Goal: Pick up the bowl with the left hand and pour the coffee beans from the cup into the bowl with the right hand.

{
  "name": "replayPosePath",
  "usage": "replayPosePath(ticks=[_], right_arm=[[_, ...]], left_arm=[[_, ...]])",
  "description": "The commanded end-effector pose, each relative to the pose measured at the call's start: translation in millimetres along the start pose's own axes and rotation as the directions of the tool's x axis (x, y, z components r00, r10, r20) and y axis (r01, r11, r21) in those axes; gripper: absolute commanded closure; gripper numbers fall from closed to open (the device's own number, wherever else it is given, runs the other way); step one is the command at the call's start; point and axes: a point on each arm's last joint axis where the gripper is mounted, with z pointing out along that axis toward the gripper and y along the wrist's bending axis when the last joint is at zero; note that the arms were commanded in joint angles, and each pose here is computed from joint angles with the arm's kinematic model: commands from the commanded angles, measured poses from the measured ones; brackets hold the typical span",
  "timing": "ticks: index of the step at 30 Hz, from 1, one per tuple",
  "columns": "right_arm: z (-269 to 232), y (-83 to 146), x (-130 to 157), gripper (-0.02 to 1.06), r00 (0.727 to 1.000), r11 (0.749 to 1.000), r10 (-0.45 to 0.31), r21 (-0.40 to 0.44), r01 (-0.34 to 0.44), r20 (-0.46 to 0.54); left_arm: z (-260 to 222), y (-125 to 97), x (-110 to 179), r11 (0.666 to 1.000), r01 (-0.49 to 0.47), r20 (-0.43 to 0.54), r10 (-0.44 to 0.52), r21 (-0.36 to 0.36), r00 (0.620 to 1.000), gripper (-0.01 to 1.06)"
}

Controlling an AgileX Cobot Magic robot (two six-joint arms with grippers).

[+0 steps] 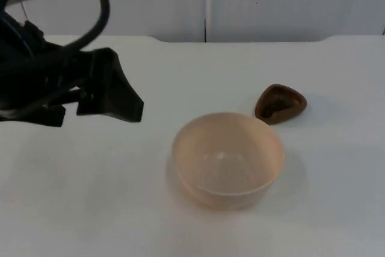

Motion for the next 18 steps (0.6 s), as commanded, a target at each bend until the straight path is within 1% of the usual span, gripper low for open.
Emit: replayPosePath(ticks=[1,7,10,14,16,18], right_arm=[[-0.1,0.0,0.1,-0.01,1.000,1.000,-0.002,0.007,0.002,0.007],[-0.1,0.0,0.1,-0.01,1.000,1.000,-0.002,0.007,0.002,0.007],[-0.1,0.0,0.1,-0.01,1.000,1.000,-0.002,0.007,0.002,0.007],[-0.1,0.0,0.1,-0.01,1.000,1.000,-0.002,0.007,0.002,0.007],[-0.1,0.0,0.1,-0.01,1.000,1.000,-0.002,0.007,0.002,0.007],[-0.1,0.0,0.1,-0.01,1.000,1.000,-0.002,0.007,0.002,0.007]], left_arm=[[10.0,-0.7,-1.3,1.000,0.017,-0.010,-0.017,0.000,1.000,0.05],[24.1,3.8,-2.6,0.999,0.039,-0.053,-0.039,-0.008,0.998,0.05],[31.2,4.6,-10.1,0.999,0.041,-0.062,-0.041,-0.008,0.997,0.05],[37.6,2.8,-21.0,0.999,0.042,-0.081,-0.041,0.009,0.996,0.05],[43.2,2.4,-32.7,0.998,0.055,-0.082,-0.054,0.010,0.995,0.05],[46.8,3.0,-36.0,0.998,0.064,-0.091,-0.063,0.007,0.994,0.05]])
